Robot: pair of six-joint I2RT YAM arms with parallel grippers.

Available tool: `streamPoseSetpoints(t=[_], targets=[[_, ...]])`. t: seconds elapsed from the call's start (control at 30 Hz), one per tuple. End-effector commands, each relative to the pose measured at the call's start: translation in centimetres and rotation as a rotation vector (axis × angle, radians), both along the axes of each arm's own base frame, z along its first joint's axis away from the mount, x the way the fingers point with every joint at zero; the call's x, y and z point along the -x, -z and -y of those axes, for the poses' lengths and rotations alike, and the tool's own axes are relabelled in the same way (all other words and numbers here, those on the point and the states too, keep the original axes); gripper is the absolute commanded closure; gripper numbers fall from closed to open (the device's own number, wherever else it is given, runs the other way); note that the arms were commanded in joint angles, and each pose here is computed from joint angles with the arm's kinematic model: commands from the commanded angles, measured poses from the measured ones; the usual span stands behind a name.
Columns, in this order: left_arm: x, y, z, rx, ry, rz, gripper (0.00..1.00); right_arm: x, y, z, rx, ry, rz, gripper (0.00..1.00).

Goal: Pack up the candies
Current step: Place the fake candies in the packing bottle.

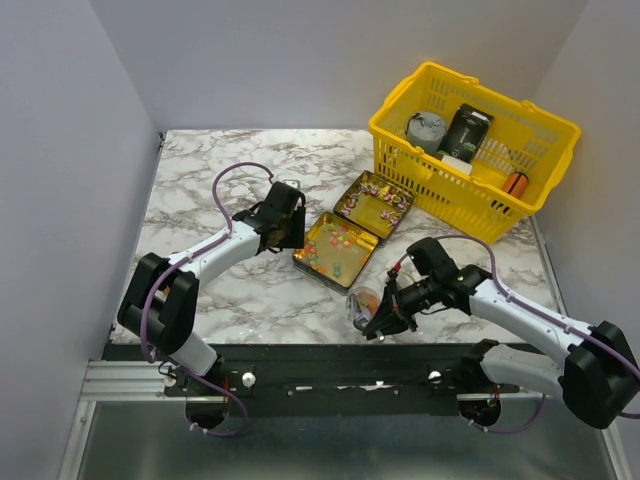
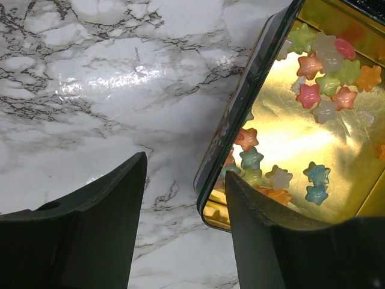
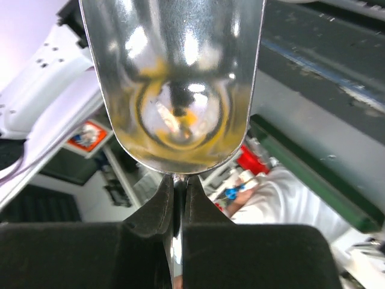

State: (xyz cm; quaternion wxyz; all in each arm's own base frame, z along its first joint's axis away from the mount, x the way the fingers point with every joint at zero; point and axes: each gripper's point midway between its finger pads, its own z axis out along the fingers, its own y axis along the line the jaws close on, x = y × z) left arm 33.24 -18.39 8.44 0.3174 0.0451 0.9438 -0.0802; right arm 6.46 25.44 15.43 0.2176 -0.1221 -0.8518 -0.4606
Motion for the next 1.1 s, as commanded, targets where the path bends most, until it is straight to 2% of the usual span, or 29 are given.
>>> streamPoseSetpoints(t=[0.0, 0.2, 0.3, 0.4, 0.53, 0.6, 0.63, 0.7, 0.73, 0.87, 0.9, 1.07], targets=[[-0.4, -0.8, -0.6, -0.009, -0.022, 0.039, 0.35, 0.0, -2.2, -0.4, -0.096, 0.055, -0.104, 1.0], [-0.4, -0.6, -0.7, -0.014, -0.026, 0.036, 0.35, -0.1, -3.0, -0.3, -0.124, 0.123, -0.204, 1.0], [-0.4, -0.6, -0.7, -0.015, -0.025, 0.036, 0.35, -0.3, -4.0, -0.4, -0.159, 0.136, -0.202, 1.0], [-0.4, -0.5, -0.5, -0.011, -0.021, 0.033, 0.35, -0.6, -4.9, -0.6, -0.175, 0.127, -0.177, 0.99], [-0.3, -0.2, -0.4, -0.008, -0.014, 0.022, 0.35, -1.3, -5.7, -1.1, -0.18, 0.069, -0.061, 1.0], [-0.2, -0.1, -0.4, -0.007, -0.012, 0.014, 0.35, -2.0, -6.0, -1.4, -0.129, 0.056, -0.039, 0.99], [-0.1, -0.2, -0.4, -0.008, -0.011, 0.015, 0.35, -2.3, -5.8, -1.4, -0.123, 0.024, 0.026, 1.0], [-0.1, -0.2, -0.5, -0.01, -0.011, 0.014, 0.35, -3.4, -6.0, -1.8, -0.054, 0.005, 0.055, 1.0], [0.0, -0.3, -0.5, -0.01, -0.01, 0.017, 0.35, -3.7, -5.6, -1.6, -0.038, -0.036, 0.126, 1.0], [0.0, -0.5, -0.4, -0.004, -0.006, 0.017, 0.35, -6.1, -4.4, -0.9, 0.17, -0.119, 0.223, 1.0], [0.0, -0.4, -0.3, -0.002, -0.005, 0.015, 0.35, -7.1, -5.2, -1.2, 0.176, -0.132, 0.272, 1.0], [-0.1, -1.4, -0.4, 0.009, -0.008, 0.031, 0.34, -9.9, -2.4, -0.1, 0.349, -0.246, 0.366, 1.0]])
